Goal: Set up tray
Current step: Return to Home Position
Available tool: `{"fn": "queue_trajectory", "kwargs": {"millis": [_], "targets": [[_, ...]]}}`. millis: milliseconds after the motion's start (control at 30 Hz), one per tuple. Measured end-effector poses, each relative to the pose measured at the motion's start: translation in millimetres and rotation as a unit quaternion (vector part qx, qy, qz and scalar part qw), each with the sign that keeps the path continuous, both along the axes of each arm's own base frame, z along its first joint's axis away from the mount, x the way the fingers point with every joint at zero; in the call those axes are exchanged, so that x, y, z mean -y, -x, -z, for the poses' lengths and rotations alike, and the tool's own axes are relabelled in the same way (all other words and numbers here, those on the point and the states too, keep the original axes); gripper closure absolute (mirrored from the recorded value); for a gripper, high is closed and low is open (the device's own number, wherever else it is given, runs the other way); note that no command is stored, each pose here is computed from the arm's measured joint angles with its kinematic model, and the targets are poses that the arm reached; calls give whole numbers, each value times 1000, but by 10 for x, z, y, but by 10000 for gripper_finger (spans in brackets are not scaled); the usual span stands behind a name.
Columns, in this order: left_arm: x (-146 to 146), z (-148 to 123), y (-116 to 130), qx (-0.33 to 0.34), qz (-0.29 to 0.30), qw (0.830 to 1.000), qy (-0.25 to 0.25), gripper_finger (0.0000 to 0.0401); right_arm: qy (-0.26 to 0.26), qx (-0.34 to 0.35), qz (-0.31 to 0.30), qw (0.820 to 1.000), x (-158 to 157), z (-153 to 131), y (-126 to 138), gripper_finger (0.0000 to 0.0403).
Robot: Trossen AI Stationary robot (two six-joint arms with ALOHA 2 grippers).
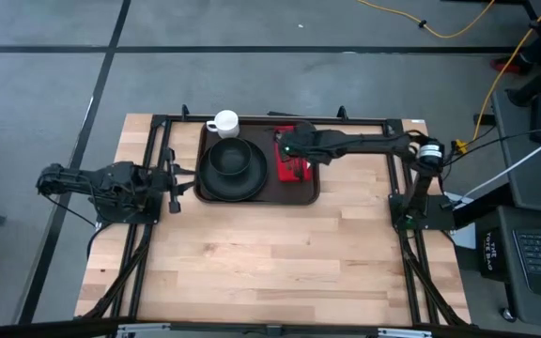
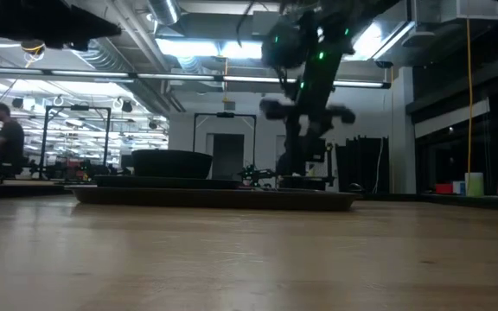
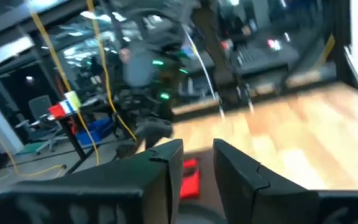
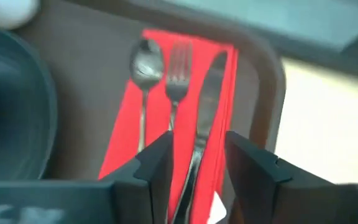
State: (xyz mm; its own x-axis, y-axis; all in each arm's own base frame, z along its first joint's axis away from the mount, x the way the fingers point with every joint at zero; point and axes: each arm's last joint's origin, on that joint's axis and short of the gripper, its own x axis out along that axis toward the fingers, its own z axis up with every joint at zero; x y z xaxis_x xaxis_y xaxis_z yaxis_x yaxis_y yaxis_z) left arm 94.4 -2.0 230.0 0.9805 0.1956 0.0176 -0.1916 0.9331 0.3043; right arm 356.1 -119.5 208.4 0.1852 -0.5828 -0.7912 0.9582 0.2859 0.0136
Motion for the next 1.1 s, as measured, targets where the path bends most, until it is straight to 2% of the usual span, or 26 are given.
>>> {"fn": "queue_trajectory", "kwargs": {"millis": [100,233,300,367,500,633,833,1100], "targets": [[-9,-50,50,31,-4,999,27,333,63,-22,-28,997,-190,-172,19,271],[-8,-31,121,34,14,998,47,370,129,-50,-55,989,-483,-364,82,333],[0,-3,146,29,34,998,51,391,151,-58,-68,984,-637,-380,97,374],[14,32,160,33,61,996,64,396,172,-76,-85,979,-798,-342,134,393],[36,166,127,26,92,992,84,400,188,-90,-123,970,-1096,-206,199,391],[55,297,62,39,112,991,61,399,194,-91,-162,963,-1355,-61,271,397],[70,467,4,44,126,989,63,400,204,-39,-207,956,-1599,139,393,399],[82,559,-20,39,143,987,65,398,222,56,-268,936,-1673,241,683,399]]}}
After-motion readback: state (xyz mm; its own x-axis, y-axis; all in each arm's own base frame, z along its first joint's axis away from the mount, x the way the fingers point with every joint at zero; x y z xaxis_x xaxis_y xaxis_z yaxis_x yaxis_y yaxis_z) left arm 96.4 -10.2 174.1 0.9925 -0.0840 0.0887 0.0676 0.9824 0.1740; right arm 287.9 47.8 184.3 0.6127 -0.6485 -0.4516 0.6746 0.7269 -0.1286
